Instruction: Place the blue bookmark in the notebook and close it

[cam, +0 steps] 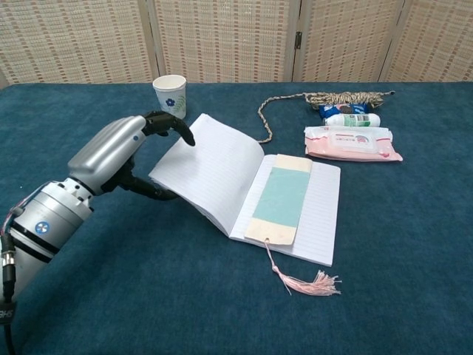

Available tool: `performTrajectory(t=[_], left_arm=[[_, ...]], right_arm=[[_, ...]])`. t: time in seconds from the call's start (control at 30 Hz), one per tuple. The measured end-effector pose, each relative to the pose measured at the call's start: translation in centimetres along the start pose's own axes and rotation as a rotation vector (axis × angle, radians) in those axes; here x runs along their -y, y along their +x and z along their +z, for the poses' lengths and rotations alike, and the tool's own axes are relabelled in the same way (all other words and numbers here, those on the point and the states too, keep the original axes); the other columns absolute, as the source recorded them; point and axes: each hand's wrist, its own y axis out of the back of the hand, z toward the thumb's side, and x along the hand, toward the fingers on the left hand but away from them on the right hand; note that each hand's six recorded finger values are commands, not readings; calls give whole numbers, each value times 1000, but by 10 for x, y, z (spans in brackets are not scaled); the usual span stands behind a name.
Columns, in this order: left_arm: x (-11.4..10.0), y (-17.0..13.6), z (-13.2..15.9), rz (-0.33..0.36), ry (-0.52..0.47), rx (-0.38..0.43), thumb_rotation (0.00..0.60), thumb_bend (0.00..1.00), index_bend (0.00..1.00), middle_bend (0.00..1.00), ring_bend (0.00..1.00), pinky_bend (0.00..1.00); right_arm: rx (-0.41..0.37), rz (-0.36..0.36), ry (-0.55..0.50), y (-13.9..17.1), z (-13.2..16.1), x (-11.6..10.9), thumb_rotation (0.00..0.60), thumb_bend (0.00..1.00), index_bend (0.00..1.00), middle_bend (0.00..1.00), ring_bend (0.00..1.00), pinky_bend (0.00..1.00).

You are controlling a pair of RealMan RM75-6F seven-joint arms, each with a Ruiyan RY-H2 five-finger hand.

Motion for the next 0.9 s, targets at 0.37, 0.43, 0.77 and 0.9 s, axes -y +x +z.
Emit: performTrajectory(t=[0.37,0.43,0.77,0.9], left_arm=[[-13,14,18,49,-47,52,600,180,405,336,204,282],[-13,16,23,50,-57,62,600,179,405,322,203,280],[-7,21,59,31,-90,148,600,176,404,315,199,279],[2,13,85,-7,-121,211,600,171,403,314,199,279]], right_arm=[[-2,-9,-7,1,0,-3,600,84,0,0,0,0],[-2,-8,-9,2,0,-3,600,91,0,0,0,0],[-5,-8,-14,2,0,-4,600,92,0,0,0,0],[-7,-10,-16,3,1,-5,600,93,0,0,0,0]])
